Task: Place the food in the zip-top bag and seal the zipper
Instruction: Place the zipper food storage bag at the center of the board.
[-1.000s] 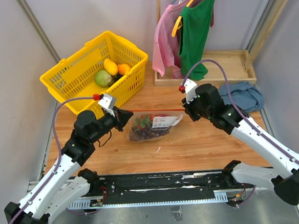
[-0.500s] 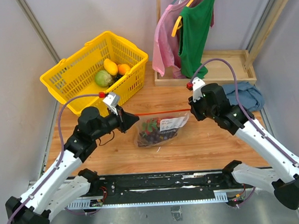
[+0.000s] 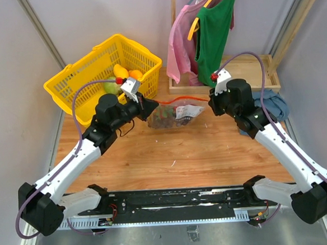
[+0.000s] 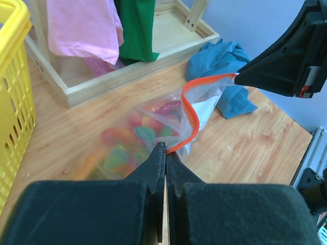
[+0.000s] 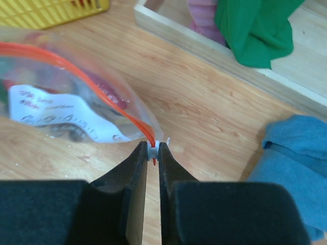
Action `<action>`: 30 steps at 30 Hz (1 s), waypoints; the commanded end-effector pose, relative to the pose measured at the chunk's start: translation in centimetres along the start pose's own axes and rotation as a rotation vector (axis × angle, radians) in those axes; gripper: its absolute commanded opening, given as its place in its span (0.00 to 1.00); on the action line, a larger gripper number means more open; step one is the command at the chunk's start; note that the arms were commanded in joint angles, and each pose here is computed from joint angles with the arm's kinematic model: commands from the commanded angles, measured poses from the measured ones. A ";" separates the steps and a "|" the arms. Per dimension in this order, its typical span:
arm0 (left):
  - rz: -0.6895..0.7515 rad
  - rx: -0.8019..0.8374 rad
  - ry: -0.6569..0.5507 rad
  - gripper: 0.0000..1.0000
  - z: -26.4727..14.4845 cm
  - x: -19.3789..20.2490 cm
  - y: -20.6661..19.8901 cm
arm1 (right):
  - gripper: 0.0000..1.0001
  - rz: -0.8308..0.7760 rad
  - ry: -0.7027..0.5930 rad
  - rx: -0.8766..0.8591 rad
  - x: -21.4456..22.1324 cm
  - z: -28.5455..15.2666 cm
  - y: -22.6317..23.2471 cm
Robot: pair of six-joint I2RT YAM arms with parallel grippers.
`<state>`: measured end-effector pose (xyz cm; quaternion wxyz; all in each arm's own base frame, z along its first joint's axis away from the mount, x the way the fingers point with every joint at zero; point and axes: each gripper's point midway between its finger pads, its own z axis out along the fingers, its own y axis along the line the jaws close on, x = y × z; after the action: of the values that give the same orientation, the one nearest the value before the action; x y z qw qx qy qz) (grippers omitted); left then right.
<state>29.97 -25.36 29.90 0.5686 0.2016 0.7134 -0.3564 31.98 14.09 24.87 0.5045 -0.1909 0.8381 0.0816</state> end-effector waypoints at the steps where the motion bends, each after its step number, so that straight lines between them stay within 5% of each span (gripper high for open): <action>1: 0.025 0.083 -0.073 0.00 0.2 0.3 -0.9 | 0.04 0.046 -0.098 -0.118 0.0 -0.1 2.0; 6: -0.111 0.164 -0.037 0.03 -1.2 5.6 -2.0 | 0.04 0.116 -0.022 -0.224 6.4 0.4 4.3; 14: -0.211 0.177 0.023 0.18 -5.3 9.0 -3.6 | 0.10 0.187 -0.037 -0.301 8.8 -1.7 5.9; 18: -0.188 0.139 -0.024 0.35 -7.3 6.6 -3.9 | 0.29 0.183 -0.094 -0.234 7.8 -3.1 4.7; 23: -0.158 0.068 -0.075 0.59 -10.0 2.8 -4.1 | 0.69 0.142 -0.208 -0.110 4.4 -7.1 2.0; 27: -0.124 -0.021 -0.118 0.68 -12.4 0.0 -3.6 | 0.97 0.128 -0.306 0.063 2.3 -11.5 -1.4; 30: -0.095 -0.109 -0.143 0.73 -14.3 -1.6 -2.8 | 0.98 0.126 -0.370 0.201 1.6 -14.7 -4.1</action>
<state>19.07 -19.39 33.22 0.5944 0.1374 0.6723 -0.4193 22.26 10.55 27.90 0.6175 -0.1283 0.7593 0.1602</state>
